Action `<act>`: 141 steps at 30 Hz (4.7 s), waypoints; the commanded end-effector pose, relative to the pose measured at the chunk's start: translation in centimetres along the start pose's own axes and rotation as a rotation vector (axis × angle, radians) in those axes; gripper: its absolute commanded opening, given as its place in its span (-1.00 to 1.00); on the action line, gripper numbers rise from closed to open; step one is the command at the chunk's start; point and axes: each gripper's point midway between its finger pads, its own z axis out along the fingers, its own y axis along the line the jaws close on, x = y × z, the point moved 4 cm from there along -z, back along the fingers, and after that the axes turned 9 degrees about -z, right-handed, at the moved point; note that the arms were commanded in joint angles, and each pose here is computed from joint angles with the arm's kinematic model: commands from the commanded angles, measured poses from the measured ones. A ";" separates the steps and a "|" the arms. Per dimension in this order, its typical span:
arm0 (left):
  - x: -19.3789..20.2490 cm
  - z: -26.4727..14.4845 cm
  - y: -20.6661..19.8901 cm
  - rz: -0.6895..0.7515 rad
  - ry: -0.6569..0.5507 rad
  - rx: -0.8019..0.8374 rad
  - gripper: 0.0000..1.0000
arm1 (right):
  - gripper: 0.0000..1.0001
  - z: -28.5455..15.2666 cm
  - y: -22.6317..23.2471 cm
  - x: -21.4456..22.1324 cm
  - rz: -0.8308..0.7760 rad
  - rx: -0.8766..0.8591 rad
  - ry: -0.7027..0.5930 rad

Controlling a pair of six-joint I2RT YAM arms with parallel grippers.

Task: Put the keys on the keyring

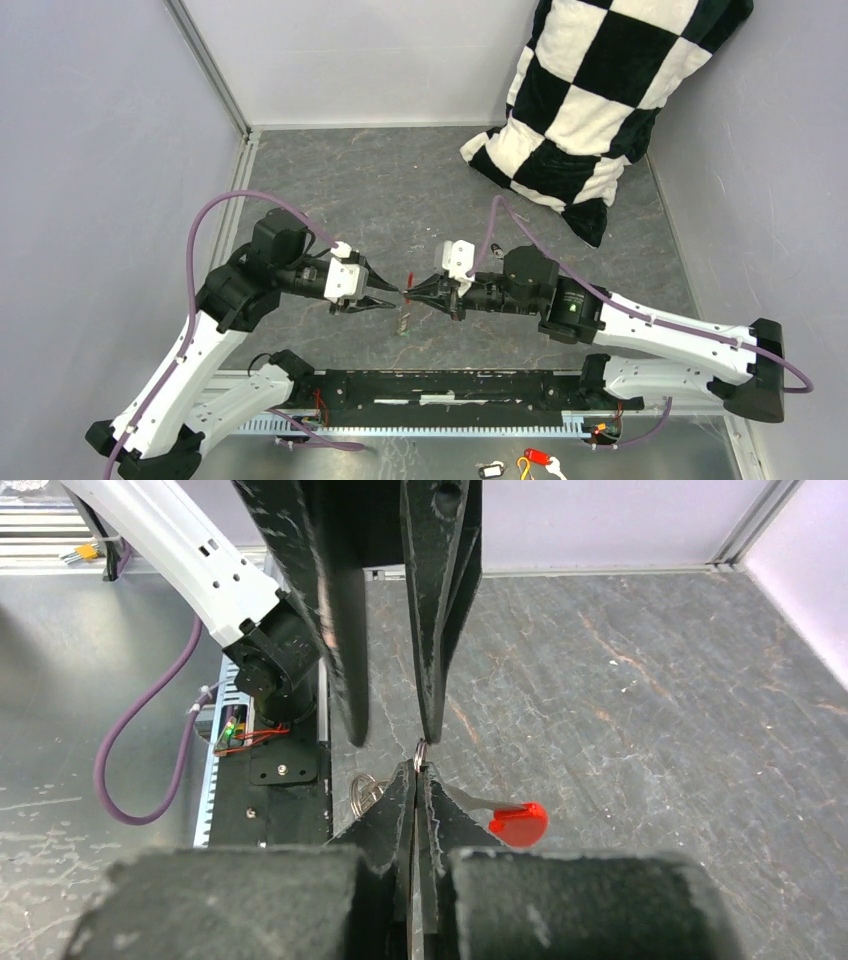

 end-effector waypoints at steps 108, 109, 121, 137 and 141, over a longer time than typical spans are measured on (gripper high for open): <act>-1.5 0.2 -3.0 -0.042 -0.164 0.127 -0.55 | -0.99 -0.3 1.1 -3.6 0.063 -0.047 -0.310; -1.4 0.2 -3.0 -0.041 -0.164 0.127 -0.55 | -0.99 -0.3 1.2 -3.6 0.063 -0.051 -0.311; -1.3 0.5 -2.5 -0.038 -0.157 0.132 -0.80 | -0.99 -0.2 1.6 -4.2 0.079 -0.082 -0.350; -2.1 -0.2 -3.4 0.288 -0.220 0.149 -0.96 | 0.18 -4.4 1.2 -4.6 0.022 0.003 -0.371; -2.8 -0.5 -3.9 0.354 -0.250 0.171 -0.95 | 0.16 -5.2 0.8 -4.7 0.010 0.036 -0.359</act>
